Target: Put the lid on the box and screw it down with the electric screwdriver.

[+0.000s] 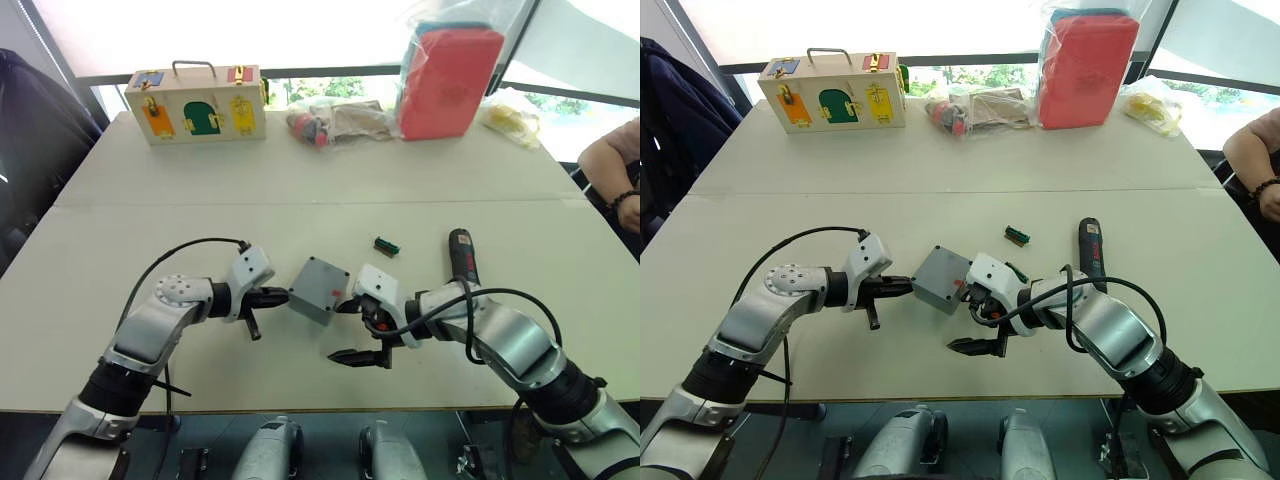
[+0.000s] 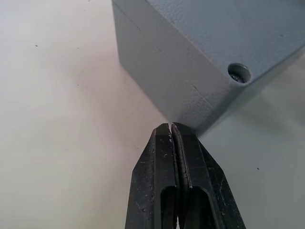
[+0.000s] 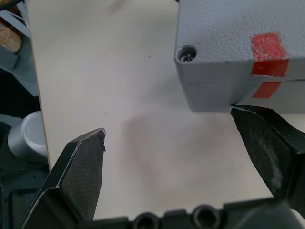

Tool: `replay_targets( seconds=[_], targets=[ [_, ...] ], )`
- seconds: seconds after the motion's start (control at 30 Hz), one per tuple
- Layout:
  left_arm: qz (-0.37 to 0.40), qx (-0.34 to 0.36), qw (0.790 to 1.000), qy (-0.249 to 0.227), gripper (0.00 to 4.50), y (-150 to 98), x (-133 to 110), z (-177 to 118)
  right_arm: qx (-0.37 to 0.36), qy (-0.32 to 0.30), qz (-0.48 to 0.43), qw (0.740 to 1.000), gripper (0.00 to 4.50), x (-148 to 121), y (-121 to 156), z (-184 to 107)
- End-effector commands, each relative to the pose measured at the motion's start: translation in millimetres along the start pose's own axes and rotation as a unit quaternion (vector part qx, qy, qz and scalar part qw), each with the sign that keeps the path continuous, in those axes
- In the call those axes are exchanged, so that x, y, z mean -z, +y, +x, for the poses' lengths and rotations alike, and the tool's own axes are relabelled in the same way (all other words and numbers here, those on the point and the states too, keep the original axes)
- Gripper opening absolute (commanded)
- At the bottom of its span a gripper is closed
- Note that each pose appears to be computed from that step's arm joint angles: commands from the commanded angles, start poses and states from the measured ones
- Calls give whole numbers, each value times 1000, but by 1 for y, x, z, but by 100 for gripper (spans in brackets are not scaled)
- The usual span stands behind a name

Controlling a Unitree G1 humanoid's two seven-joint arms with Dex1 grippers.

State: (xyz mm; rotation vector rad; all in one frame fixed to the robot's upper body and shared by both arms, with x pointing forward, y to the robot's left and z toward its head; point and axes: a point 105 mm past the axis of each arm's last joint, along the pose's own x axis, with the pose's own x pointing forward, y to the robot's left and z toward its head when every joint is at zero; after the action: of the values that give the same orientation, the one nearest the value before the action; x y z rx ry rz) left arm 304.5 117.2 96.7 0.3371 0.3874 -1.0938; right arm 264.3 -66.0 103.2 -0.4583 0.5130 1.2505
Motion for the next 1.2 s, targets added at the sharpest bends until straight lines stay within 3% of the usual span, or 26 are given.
replay_targets(
  seconds=[0.03, 0.6, 0.73, 0.83, 0.93, 1.03, 1.13, 1.2],
  targets=[
    [18, 35, 999, -27, 0, -15, -15, 2, 15, -26, -25, 999, 447, -16, -6, -5],
    [21, 42, 998, -34, 0, -17, -19, 5, 22, -19, -35, 999, 447, -14, -14, -13],
    [24, 31, 999, -33, 0, -5, -22, -15, 28, -23, -36, 999, 447, -20, -17, -39],
    [0, 18, 998, -56, 0, 8, -35, -36, 36, -67, -14, 997, 447, -39, -22, -68],
    [-15, 15, 996, -86, 0, 17, -60, -55, 92, -151, 45, 983, 447, -57, -54, -100],
    [-17, 31, 993, -113, 0, 14, -77, -60, 146, -188, 74, 968, 447, -59, -83, -111],
    [-14, 38, 990, -136, 0, 11, -95, -55, 221, -172, 84, 956, 447, -38, -125, -104],
    [-11, 37, 990, -135, 0, 10, -98, -50, 223, -152, 74, 960, 447, -26, -135, -92]
  ],
)
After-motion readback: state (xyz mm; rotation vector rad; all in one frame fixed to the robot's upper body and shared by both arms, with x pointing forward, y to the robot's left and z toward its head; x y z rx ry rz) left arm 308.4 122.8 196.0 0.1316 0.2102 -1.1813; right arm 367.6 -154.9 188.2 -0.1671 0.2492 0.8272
